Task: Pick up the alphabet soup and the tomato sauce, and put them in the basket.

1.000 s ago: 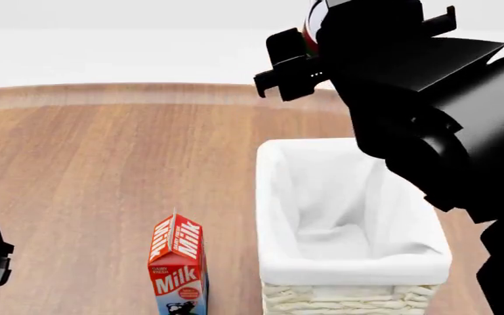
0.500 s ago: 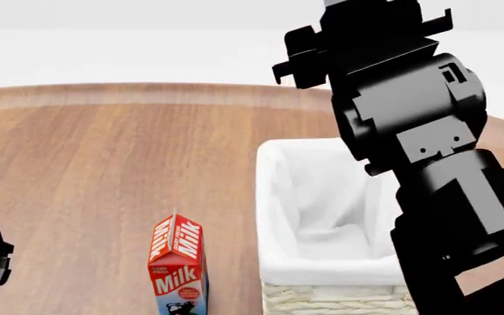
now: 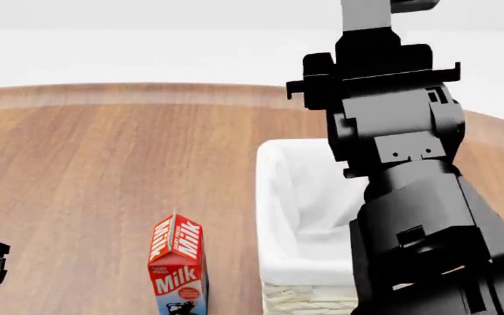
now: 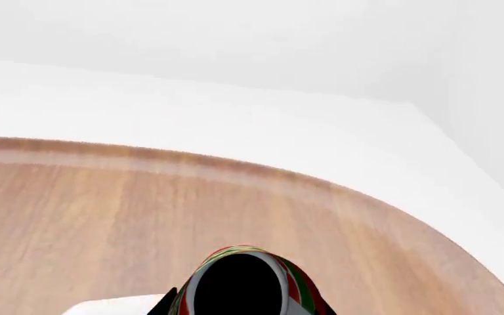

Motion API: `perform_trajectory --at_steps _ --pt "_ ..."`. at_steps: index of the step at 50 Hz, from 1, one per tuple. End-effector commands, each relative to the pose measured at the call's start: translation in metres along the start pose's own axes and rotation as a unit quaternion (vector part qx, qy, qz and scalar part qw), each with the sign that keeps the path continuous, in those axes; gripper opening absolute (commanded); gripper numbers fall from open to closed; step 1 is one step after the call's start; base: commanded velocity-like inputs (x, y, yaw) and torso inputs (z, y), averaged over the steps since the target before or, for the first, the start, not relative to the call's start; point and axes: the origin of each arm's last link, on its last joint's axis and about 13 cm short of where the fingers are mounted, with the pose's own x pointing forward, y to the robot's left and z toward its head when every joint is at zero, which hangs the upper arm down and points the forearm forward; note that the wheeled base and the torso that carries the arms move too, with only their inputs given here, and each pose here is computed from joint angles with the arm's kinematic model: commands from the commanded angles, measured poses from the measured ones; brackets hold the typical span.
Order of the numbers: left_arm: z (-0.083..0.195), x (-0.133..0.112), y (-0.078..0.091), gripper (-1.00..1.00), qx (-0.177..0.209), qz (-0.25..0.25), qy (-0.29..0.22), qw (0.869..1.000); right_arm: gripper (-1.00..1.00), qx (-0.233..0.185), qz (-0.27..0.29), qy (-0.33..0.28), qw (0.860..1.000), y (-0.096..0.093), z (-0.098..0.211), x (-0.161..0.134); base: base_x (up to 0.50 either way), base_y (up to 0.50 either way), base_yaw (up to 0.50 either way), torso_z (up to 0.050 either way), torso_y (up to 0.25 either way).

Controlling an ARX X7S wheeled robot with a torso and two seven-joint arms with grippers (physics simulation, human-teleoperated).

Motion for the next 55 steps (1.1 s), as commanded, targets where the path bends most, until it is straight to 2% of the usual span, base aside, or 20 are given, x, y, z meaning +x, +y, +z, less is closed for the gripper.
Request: perform_trajectory --at_steps 1,19,36,55 --pt "0.000 0.000 0.000 1.00 -0.001 0.000 0.000 1.000 -1.00 0.026 0.002 0.064 0.998 0.003 -0.021 0.003 0.00 0.00 0.00 0.000 0.000" --pt "-0.001 -0.002 -0.001 1.00 -0.001 0.000 0.002 1.000 -1.00 0.019 0.001 0.094 0.995 0.003 -0.038 0.006 0.00 0.00 0.00 0.001 0.000" --pt "-0.001 -0.002 -0.002 1.00 -0.002 -0.002 0.004 1.000 -1.00 -0.004 0.033 0.125 0.992 0.007 -0.058 0.008 0.00 0.00 0.00 0.000 0.001" --pt "-0.002 -0.003 -0.001 1.00 -0.003 0.000 0.005 1.000 -1.00 -0.015 0.042 0.150 0.988 0.010 -0.072 0.009 0.00 0.00 0.00 0.000 0.000"
